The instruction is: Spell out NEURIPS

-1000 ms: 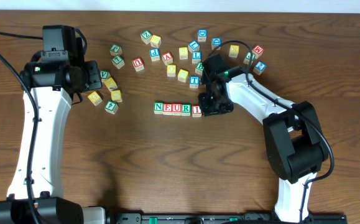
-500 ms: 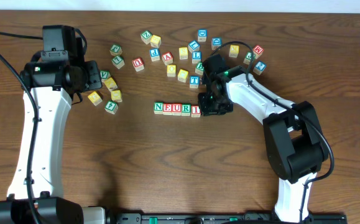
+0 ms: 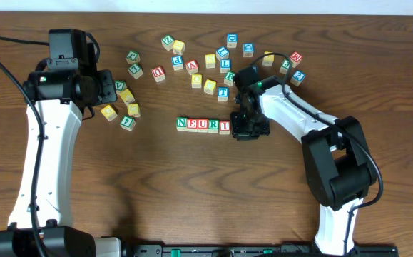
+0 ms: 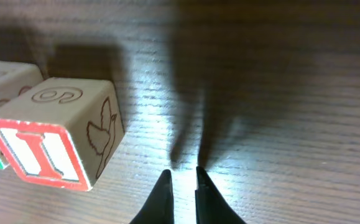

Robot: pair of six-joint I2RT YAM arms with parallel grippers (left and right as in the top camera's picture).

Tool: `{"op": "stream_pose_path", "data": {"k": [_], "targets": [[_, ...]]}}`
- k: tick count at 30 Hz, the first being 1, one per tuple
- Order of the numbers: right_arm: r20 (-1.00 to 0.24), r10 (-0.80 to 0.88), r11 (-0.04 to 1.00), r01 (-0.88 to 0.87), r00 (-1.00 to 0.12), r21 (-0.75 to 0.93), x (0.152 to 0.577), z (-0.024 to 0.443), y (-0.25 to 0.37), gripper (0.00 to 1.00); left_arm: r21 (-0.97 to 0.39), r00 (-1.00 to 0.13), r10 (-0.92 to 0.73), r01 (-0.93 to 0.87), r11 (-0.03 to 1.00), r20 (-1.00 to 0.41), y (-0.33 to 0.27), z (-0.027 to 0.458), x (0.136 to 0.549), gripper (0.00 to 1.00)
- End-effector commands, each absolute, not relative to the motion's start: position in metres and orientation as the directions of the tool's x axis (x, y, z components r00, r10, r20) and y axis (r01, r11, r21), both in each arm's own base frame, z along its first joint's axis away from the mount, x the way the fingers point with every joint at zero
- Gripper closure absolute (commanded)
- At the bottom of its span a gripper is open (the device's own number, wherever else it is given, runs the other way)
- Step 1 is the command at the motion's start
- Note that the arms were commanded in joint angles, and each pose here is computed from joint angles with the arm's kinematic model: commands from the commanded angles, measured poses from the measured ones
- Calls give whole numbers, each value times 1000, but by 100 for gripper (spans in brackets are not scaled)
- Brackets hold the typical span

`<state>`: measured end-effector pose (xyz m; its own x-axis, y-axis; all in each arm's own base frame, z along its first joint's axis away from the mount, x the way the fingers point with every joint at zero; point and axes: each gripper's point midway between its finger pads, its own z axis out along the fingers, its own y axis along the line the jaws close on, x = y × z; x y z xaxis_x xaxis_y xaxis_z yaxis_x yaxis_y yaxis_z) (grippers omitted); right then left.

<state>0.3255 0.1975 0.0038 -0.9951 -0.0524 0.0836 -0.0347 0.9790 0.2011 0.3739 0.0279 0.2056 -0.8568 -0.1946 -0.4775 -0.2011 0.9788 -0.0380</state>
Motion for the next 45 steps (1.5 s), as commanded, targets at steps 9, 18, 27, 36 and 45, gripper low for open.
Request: {"op": "stream_pose_path", "data": {"k": [9,18,27,36,45], "targets": [[95,-110,972,-88,-989,216,309,5,222,96,-32,-848,-203,-215,976,-489,32,211,374,55],[81,-119,970,-99,-990,223,311,5,225,96,-32,-848,-203,-215,976,-489,32,211,374,55],[34,-121,964,-109,-992,243,322,5,231,96,-29,-857,-204,-216,976,-473,31,204,370,55],[0,-122,959,-118,-993,256,329,6,235,95,-30,-855,-204,-216,976,-476,31,204,371,55],[17,-129,959,-120,-992,258,325,6,234,98,-30,-855,-204,-216,976,-476,31,204,371,55]]}}
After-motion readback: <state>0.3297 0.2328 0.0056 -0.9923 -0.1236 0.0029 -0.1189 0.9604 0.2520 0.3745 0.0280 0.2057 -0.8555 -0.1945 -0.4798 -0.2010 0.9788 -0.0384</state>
